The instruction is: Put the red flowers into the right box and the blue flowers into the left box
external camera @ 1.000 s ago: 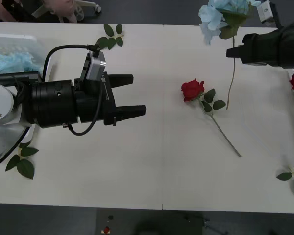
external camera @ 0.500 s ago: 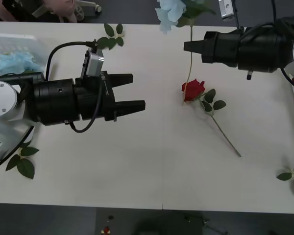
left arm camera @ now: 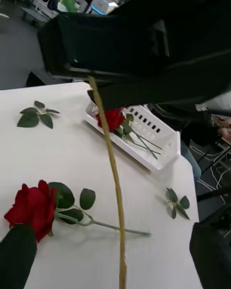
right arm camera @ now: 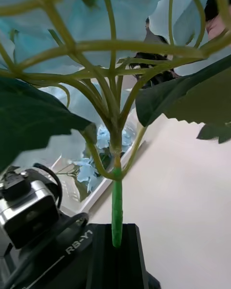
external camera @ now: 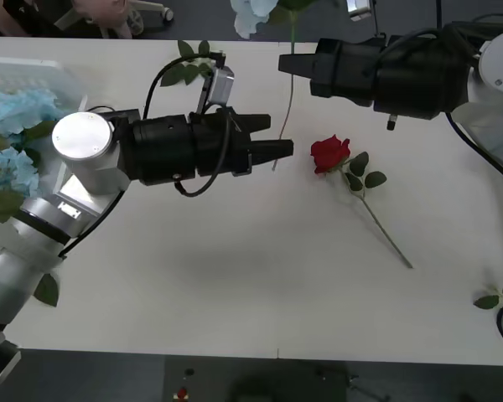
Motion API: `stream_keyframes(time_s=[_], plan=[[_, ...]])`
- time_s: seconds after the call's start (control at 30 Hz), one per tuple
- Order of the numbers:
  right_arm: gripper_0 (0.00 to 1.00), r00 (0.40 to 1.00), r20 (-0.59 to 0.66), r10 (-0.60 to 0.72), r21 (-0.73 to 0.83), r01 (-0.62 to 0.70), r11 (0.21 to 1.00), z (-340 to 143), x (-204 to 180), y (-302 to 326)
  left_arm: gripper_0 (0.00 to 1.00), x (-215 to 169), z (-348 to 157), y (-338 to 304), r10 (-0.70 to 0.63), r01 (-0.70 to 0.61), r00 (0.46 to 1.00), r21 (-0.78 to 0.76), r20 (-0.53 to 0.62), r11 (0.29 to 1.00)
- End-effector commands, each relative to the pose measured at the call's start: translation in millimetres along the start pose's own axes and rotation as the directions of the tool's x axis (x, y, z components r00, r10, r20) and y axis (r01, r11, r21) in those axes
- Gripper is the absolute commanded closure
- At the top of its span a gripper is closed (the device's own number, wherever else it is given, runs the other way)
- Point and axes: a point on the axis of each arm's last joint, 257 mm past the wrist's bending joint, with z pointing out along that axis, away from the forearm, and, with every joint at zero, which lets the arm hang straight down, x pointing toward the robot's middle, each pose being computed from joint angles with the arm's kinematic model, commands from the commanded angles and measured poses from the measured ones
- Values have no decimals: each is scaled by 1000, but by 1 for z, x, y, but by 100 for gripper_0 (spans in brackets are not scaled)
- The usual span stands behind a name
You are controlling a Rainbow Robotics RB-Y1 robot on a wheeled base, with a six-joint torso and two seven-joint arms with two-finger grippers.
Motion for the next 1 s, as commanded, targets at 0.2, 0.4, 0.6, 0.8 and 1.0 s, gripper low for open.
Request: stream_keyframes(time_s=[0.2,0.4,0.6,0.8,1.0], plan=[[100,996,33,-83,-37,84,996,4,-26,24,100,-19,12,8,69,-68,997,-39,35,997],[100,996,34,-78,-36,79,996,4,-27,23,100,-21,11,10,70,-68,997,-47,39,997],[100,996,35,-79,-36,80,996,4,-27,24,100,-19,9,12,72,-70,997,-52,34,996],[53,996,33,-85,-30,86,996,3,-28,22,100,-2,-19,36,76,-79,997,-104,-33,991],[0,993,25,-115,-9,115,993,-2,-30,16,100,26,-101,74,-43,19,993,-204,-113,979]])
